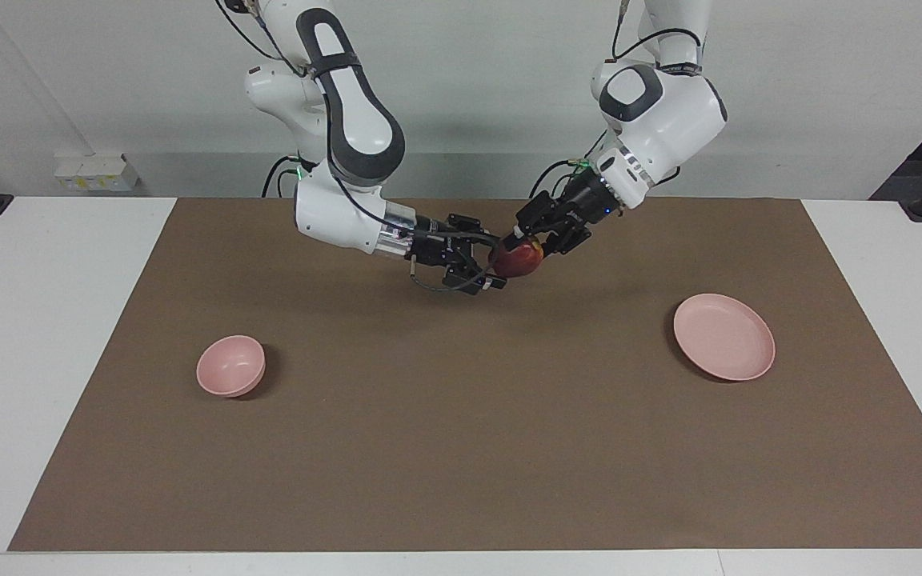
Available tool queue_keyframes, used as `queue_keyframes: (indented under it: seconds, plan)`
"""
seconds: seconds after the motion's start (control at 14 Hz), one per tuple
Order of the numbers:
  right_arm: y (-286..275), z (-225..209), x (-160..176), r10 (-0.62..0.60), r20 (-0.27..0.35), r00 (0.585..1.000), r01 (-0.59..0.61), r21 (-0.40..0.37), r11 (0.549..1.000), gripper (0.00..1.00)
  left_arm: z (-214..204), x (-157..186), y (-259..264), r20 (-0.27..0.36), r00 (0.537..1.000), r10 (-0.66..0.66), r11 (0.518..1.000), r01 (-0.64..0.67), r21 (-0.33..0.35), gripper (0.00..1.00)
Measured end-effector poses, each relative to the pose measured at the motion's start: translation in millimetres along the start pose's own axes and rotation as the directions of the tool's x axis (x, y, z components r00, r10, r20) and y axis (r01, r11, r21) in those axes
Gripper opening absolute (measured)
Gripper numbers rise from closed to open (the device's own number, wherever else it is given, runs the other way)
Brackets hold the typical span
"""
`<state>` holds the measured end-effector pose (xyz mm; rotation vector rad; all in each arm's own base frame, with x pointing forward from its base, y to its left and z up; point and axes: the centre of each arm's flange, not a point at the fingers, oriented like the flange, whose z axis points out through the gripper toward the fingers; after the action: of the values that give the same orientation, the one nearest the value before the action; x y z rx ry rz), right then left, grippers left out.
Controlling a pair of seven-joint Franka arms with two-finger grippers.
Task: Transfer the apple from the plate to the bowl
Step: 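Lift the apple with the left gripper while the right gripper approaches it, then close the right gripper on the apple and open the left gripper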
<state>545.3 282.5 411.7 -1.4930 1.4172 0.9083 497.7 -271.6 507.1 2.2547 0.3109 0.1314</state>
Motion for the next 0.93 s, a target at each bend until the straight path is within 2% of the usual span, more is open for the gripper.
queue_keyframes:
  seconds: [0.36, 0.5, 0.93]
  plan:
    - [-3.4, 0.3, -11.5, -0.019, 0.012, 1.000, 0.019, 0.002, 1.000, 1.00, 15.3, -3.8, -3.5, 0.022, 1.000, -0.003, 1.000, 0.003, 0.014, 0.78]
    - [-3.9, 0.5, -13.3, -0.024, 0.009, 1.000, 0.024, 0.004, 1.000, 0.80, 14.5, -3.1, -3.6, 0.020, 1.000, -0.005, 1.000, 0.005, 0.014, 0.78]
    - [-5.4, 0.3, -17.1, -0.041, 0.000, 0.999, 0.041, 0.003, 0.999, 0.80, 12.7, -2.7, -2.5, 0.016, 1.000, -0.003, 1.000, 0.003, 0.011, 0.78]
